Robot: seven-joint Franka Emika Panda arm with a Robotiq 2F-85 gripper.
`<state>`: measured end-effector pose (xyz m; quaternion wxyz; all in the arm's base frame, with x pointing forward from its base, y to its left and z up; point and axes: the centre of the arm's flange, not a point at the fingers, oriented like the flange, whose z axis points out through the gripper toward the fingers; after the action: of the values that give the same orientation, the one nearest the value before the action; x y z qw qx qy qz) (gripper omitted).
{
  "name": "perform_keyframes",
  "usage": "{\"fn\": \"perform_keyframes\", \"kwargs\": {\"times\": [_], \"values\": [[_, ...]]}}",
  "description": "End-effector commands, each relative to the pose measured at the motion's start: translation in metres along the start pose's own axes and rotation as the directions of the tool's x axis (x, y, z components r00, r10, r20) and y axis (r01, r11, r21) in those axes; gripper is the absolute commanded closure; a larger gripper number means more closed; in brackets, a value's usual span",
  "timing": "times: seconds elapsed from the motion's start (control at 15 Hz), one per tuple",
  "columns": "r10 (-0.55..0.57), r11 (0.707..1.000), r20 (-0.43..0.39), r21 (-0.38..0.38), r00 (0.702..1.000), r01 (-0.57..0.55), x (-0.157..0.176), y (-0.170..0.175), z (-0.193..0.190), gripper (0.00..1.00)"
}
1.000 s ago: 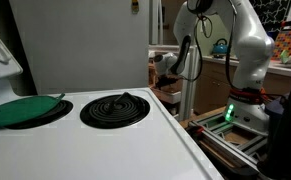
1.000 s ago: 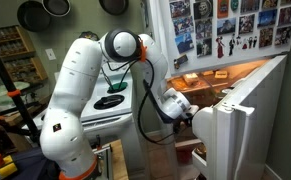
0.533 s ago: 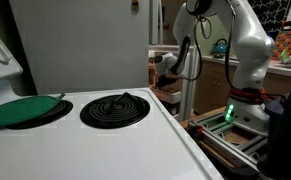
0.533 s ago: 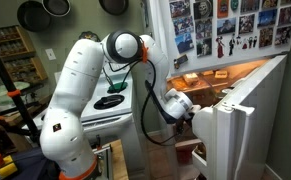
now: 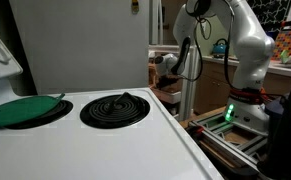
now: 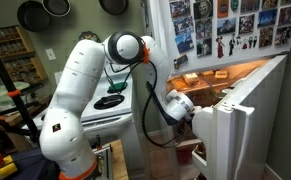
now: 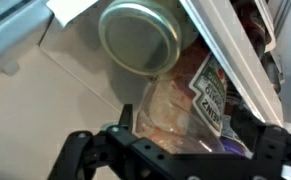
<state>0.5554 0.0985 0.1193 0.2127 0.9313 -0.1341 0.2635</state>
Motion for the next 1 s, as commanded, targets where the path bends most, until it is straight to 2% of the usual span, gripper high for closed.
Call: {"fn": "perform_keyframes", "kwargs": {"times": [0.0, 0.07, 0.13, 0.47, 0.93], "values": [[-0.035, 0.999, 0.044, 0.034, 0.998, 0.033, -0.001, 0.000, 0.011, 0.11], [-0.041, 0.998, 0.050, 0.043, 0.998, 0.039, -0.002, 0.001, 0.011, 0.31], [-0.047, 0.998, 0.054, 0.050, 0.997, 0.044, -0.001, 0.001, 0.012, 0.31], [-0.067, 0.995, 0.055, 0.080, 0.996, 0.062, 0.001, 0.000, 0.012, 0.69], [-0.078, 0.993, 0.014, 0.092, 0.997, 0.076, 0.004, -0.001, -0.007, 0.73]]}}
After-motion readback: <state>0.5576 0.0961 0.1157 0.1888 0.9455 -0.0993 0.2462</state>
